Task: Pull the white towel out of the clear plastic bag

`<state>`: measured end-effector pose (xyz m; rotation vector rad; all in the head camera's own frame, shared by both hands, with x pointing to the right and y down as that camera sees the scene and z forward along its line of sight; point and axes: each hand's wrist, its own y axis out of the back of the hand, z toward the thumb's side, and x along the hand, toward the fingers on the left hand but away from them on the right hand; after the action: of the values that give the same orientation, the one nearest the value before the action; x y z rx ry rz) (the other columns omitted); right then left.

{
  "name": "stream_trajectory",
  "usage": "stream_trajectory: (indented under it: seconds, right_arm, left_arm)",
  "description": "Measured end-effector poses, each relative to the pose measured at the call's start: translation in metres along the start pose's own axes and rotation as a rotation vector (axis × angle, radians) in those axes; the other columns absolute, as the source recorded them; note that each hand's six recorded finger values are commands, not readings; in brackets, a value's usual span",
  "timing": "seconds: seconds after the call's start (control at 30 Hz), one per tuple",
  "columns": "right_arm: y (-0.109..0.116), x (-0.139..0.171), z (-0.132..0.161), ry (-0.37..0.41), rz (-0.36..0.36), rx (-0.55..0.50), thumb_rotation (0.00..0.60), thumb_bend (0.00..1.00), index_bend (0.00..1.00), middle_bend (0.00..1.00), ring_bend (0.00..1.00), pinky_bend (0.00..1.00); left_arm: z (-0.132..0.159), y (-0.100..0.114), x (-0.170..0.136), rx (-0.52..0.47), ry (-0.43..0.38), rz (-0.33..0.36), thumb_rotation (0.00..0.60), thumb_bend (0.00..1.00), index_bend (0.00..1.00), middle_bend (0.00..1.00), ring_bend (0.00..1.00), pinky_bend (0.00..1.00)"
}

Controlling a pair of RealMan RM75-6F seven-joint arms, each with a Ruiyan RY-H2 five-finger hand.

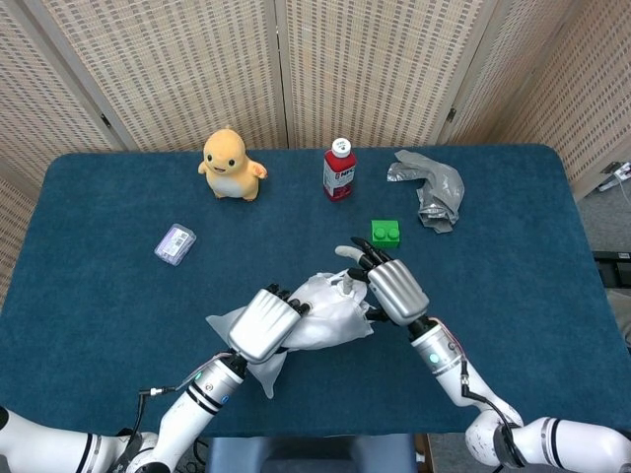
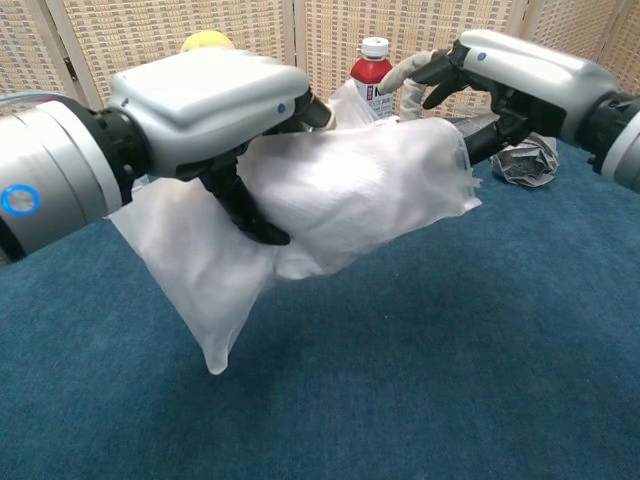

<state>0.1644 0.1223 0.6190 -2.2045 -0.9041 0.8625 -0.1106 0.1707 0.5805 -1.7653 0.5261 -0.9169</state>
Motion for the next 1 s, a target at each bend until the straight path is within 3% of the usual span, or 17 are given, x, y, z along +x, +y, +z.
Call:
stream_trajectory:
  seconds: [0.3, 0.47, 0.67, 0.8, 1.0]
  right_arm:
    - [-0.015, -0.036, 0.009, 0.033, 0.034, 0.026, 0.600, 0.65, 0.78, 0.19, 0.04, 0.21]
    - [-0.022, -0.057, 0.015, 0.047, 0.044, 0.029, 0.600, 0.65, 0.78, 0.20, 0.04, 0.21]
    - [-0.031, -0.071, 0.017, 0.048, 0.065, 0.022, 0.600, 0.65, 0.78, 0.20, 0.04, 0.21]
    - [-0.036, -0.075, 0.015, 0.042, 0.074, 0.023, 0.600, 0.65, 0.78, 0.20, 0.04, 0.21]
    - [-0.038, -0.076, 0.005, 0.021, 0.080, 0.030, 0.600, 0.65, 0.78, 0.20, 0.04, 0.21]
  left_arm:
    - [-0.012, -0.006, -0.006, -0.004, 0.060, -0.027, 0.600, 0.00, 0.28, 0.55, 0.48, 0.51]
    - [-0.020, -0.012, -0.010, -0.016, 0.087, -0.046, 0.600, 0.00, 0.18, 0.35, 0.37, 0.48]
    - [-0.025, -0.018, -0.016, -0.024, 0.100, -0.057, 0.600, 0.00, 0.09, 0.19, 0.27, 0.45]
    - [-0.025, -0.020, -0.019, -0.024, 0.098, -0.060, 0.600, 0.00, 0.07, 0.12, 0.26, 0.45]
    - [-0.025, -0.021, -0.019, -0.026, 0.095, -0.056, 0.600, 0.00, 0.07, 0.12, 0.26, 0.45]
